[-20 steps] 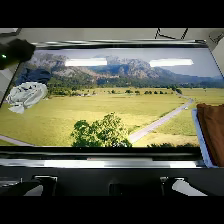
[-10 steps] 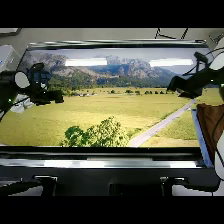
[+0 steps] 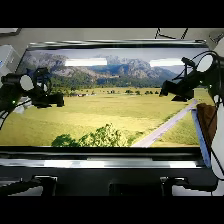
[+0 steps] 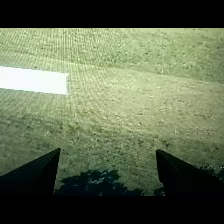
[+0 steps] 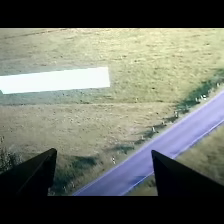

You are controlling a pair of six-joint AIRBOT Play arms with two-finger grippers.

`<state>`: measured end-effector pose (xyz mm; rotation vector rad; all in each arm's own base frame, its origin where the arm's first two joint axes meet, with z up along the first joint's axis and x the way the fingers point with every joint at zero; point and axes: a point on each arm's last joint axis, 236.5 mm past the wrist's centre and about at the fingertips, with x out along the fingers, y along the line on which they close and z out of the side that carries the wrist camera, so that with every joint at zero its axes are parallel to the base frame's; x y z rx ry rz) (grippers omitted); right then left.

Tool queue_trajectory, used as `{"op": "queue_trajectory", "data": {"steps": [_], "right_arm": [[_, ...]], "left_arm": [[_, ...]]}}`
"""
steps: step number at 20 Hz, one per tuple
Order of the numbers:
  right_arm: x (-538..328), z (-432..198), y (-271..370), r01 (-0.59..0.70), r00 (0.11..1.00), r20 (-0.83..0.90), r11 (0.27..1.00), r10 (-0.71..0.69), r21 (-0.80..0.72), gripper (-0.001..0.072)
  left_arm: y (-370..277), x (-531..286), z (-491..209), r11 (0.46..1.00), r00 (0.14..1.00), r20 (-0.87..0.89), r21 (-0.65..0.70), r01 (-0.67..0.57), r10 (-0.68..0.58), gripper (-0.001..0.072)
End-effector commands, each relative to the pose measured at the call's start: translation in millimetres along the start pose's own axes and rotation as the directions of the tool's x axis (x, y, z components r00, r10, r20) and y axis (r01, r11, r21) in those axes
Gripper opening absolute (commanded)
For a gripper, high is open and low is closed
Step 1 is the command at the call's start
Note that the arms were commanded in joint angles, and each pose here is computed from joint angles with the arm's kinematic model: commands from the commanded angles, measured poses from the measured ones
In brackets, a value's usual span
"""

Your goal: Fold the clothes and pants, and hang the long-sleeved shirts on hangers.

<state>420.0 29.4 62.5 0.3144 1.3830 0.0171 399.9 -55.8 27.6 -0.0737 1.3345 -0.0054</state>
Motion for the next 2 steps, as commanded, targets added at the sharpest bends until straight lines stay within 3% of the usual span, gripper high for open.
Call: {"op": "queue_trajectory", "data": {"steps": [1,2], "right_arm": [[0.6,-0.8,0.9,0.0,1.0,-0.003,1.0,0.0,0.0,0.0701],[0.6,-0.8,1.0,0.0,1.0,-0.003,1.0,0.0,0.0,0.0701]], "left_arm": [[0.2,0.6,-0.7,1.0,1.0,-0.003,0.001,-0.002,0.002,0.0717],[0.2,0.6,-0.7,1.0,1.0,-0.003,0.001,-0.002,0.002,0.0717]]}}
